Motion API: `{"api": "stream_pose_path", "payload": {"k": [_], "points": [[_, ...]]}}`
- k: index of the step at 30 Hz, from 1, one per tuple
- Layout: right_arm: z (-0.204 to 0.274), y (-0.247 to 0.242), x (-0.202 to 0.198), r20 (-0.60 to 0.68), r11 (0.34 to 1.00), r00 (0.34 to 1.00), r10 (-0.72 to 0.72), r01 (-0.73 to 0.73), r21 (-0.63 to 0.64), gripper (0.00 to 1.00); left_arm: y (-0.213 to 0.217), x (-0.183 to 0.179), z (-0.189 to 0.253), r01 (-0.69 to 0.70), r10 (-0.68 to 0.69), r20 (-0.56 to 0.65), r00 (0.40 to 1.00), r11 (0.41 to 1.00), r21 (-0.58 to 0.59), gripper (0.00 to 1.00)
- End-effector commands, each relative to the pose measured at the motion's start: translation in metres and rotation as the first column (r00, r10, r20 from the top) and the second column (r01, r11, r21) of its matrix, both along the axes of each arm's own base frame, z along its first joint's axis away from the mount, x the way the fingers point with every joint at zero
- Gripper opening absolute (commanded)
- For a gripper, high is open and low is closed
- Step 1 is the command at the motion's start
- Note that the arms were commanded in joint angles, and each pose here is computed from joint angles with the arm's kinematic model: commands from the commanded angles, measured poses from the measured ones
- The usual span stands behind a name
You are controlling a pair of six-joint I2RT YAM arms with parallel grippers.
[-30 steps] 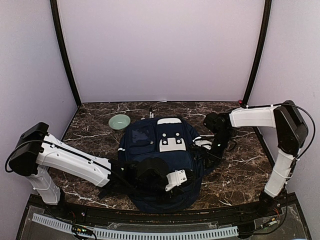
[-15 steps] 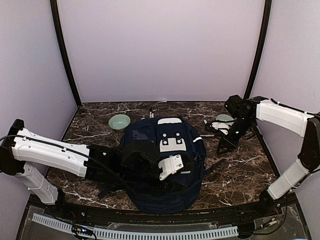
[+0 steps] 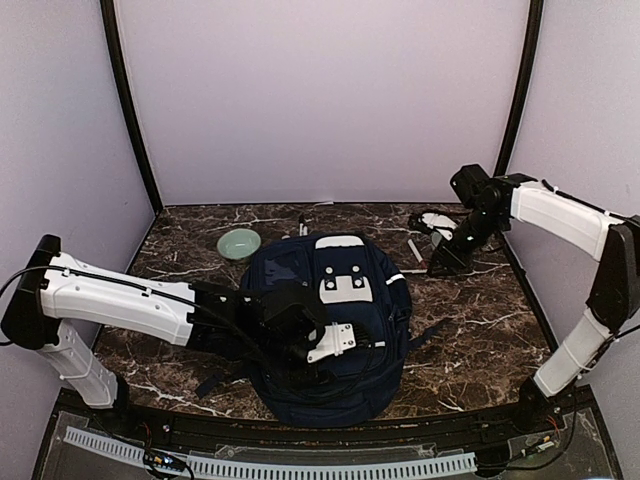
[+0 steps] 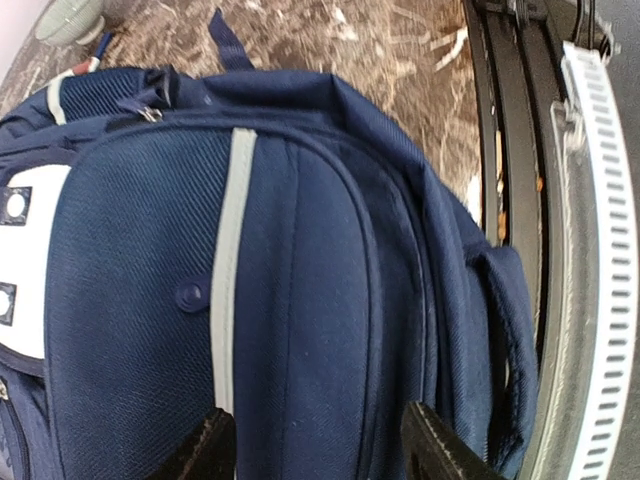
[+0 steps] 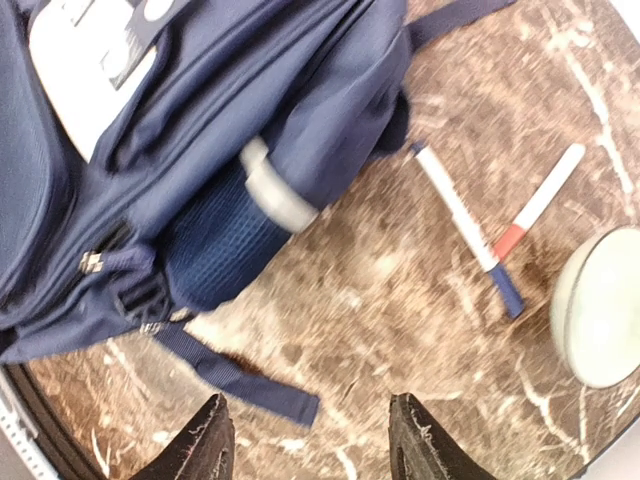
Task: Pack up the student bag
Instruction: Pick up the upper front pocket of the student bag.
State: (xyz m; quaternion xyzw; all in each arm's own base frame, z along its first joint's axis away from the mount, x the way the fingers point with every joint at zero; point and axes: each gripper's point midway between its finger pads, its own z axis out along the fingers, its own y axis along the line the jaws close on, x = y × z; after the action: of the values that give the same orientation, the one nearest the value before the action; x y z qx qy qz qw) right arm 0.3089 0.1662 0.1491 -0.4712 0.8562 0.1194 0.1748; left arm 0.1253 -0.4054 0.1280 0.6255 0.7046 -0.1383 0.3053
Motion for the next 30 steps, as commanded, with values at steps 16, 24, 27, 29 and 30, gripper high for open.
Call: {"api": "stream_pose_path", "payload": {"k": [16, 24, 27, 29, 30], "points": [[-0.012, 0.013, 0.054, 0.073, 0.996, 0.994, -0.081, 0.079, 0.028, 0.50, -0.010, 0.058, 0.037, -0.081, 0.048, 0.357, 0.933, 0.994, 0.079, 0.28], [-0.050, 0.015, 0.060, -0.044, 0.998, 0.999, 0.016, -0.018, -0.052, 0.47, -0.014, 0.061, 0.036, -0.082, 0.069, 0.319, 0.945, 0.996, 0.029, 0.07], [-0.062, 0.016, 0.061, -0.078, 0.996, 0.996, 0.045, -0.051, -0.074, 0.47, -0.010, 0.061, 0.022, -0.101, 0.074, 0.297, 0.952, 0.992, 0.074, 0.03], [-0.066, 0.016, 0.067, -0.074, 0.994, 0.996, 0.052, -0.059, -0.087, 0.47, -0.009, 0.057, 0.016, -0.090, 0.066, 0.275, 0.959, 0.993, 0.077, 0.02], [-0.066, 0.016, 0.071, -0.071, 0.994, 0.996, 0.052, -0.059, -0.096, 0.47, -0.009, 0.055, 0.016, -0.086, 0.063, 0.266, 0.962, 0.994, 0.074, 0.02]]}}
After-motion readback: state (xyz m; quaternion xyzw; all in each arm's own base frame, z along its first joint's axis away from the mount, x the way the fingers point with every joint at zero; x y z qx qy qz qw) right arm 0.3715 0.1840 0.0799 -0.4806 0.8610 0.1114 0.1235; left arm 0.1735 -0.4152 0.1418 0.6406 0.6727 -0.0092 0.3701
